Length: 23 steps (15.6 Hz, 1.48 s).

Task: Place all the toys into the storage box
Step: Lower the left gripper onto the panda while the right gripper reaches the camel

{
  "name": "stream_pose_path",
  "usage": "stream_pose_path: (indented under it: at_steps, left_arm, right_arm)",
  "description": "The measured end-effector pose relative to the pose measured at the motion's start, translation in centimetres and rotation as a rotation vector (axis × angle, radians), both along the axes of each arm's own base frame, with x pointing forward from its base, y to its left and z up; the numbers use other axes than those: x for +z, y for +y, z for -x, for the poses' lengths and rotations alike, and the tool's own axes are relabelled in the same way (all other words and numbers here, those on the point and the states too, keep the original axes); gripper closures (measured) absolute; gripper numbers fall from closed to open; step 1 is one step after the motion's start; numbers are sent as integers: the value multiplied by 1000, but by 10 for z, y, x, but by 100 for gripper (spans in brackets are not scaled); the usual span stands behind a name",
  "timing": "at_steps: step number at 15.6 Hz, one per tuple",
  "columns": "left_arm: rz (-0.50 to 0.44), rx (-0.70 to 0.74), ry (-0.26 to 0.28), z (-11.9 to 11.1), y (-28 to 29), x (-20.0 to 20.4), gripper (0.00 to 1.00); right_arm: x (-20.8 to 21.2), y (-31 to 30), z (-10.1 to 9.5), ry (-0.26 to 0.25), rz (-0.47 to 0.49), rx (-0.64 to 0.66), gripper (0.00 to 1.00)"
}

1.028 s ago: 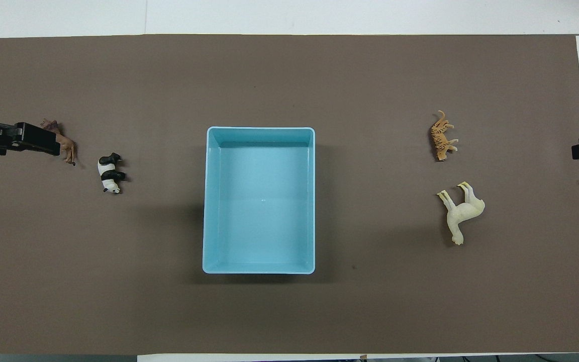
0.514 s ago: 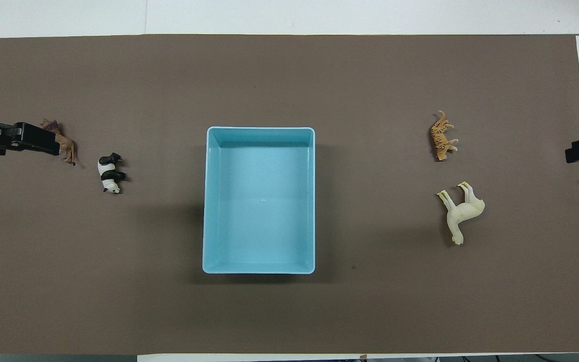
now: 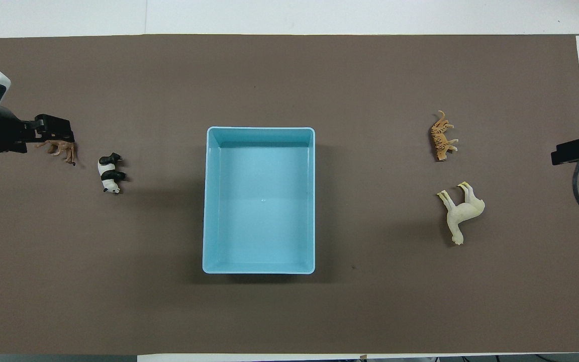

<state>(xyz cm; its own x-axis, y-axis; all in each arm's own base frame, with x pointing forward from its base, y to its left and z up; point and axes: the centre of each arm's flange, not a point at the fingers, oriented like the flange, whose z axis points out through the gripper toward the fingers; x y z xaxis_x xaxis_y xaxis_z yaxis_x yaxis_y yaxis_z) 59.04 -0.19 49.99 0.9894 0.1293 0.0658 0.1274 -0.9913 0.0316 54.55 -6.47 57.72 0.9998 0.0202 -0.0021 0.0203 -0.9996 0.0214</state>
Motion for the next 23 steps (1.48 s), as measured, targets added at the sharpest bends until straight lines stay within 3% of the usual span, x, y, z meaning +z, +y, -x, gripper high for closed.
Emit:
stream_pose_path:
  at_steps: [3, 6, 9, 14, 18, 23]
  left_arm:
    - [-3, -11, -18, 0, 0, -70, 0]
    - [-6, -19, -46, 17, -3, -137, 0]
    - [-7, -22, -39, 25, -3, -159, 0]
    - [-6, -38, -33, 23, -13, -180, 0]
    - [-6, -40, -23, 23, -15, -191, 0]
    - [-6, -41, 3, 31, -15, -202, 0]
  right_arm:
    - [-53, 13, -12, 19, -2, -68, 0]
    - [-90, 18, -15, 64, 8, -376, 0]
    - [-112, 15, -22, 59, 22, -719, 0]
    - [-156, 17, -23, 85, 9, -979, 0]
    - [-207, 20, -6, 58, -15, -1076, 0]
    - [-225, 41, 7, 55, -16, -1091, 0]
